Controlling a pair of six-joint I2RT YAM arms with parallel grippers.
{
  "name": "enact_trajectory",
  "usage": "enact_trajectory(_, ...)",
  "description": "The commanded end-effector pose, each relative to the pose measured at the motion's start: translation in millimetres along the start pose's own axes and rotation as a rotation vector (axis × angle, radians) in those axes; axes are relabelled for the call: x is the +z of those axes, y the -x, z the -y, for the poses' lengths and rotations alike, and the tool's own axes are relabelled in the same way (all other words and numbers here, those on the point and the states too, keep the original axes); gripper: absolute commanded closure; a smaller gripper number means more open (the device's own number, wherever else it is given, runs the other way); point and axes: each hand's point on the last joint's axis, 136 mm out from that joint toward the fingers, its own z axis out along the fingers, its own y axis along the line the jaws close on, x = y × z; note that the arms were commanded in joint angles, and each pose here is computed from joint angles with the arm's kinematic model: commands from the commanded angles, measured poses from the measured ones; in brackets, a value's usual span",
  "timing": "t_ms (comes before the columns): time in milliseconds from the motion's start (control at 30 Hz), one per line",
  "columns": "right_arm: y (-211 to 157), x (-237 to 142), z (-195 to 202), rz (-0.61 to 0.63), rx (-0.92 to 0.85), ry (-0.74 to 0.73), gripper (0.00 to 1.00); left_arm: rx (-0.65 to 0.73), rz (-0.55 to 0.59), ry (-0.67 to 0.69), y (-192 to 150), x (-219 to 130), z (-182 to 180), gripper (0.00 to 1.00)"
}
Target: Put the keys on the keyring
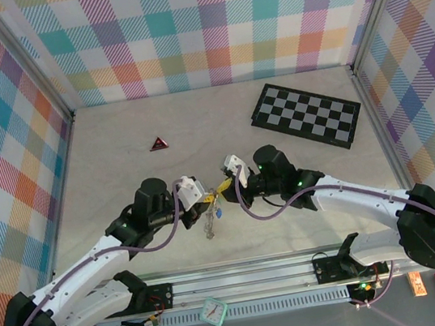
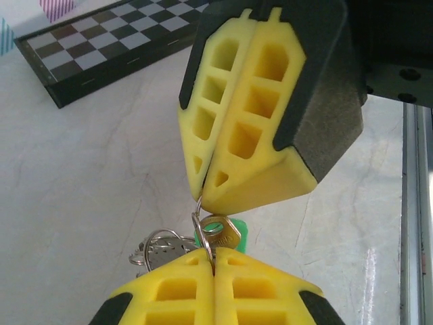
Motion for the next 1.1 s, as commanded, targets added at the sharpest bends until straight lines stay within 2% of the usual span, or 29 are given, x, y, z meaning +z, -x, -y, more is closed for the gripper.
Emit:
enact_trajectory(0,13.9,-5.2,9.4,0.027,0.023,-0.048,1.0,0.096,0.087,-0.042,16.8,-4.5,14.4,1.0)
enact_trajectory(133,16.3,-7.0,5.7,0.034,0.029,-0.023,1.0,0.112,0.086,-0.024,12.9,-4.4,13.5,1.0)
enact_trajectory(333,29.4,-19.5,-27.0,0.105,-0.066,0.134,1.0,0.077,0.061,0.001,4.9,-1.1,9.2,1.0)
enact_trajectory(467,30.8,-35.0,-22.1,0.135,-0.17,0.062,1.0,0.048,0.073,0.034,4.7,-1.3,4.0,1.0)
enact_trajectory(567,25.4,-44.6,3.2,0.111,-0.203,-0.104,1.0,0.034,0.085,0.047,6.8,-3.0,2.5,1.0)
enact_trajectory(633,15.0,-49.1,31.3,0.051,-0.162,-0.256,1.0,0.027,0.103,0.05,9.1,-4.7,2.6,1.0)
enact_trajectory(700,-3.0,-51.2,51.2,-0.035,-0.08,-0.33,1.0,0.016,0.117,0.053,10.5,-6.0,2.7,1.0)
enact_trajectory(833,-42.9,-38.1,47.1,-0.162,0.104,-0.26,1.0,0.001,0.139,0.052,13.3,-6.6,3.2,1.0)
enact_trajectory(1067,-81.0,-13.9,27.0,-0.243,0.338,-0.103,1.0,-0.005,0.142,0.046,12.5,-4.7,3.7,1.0)
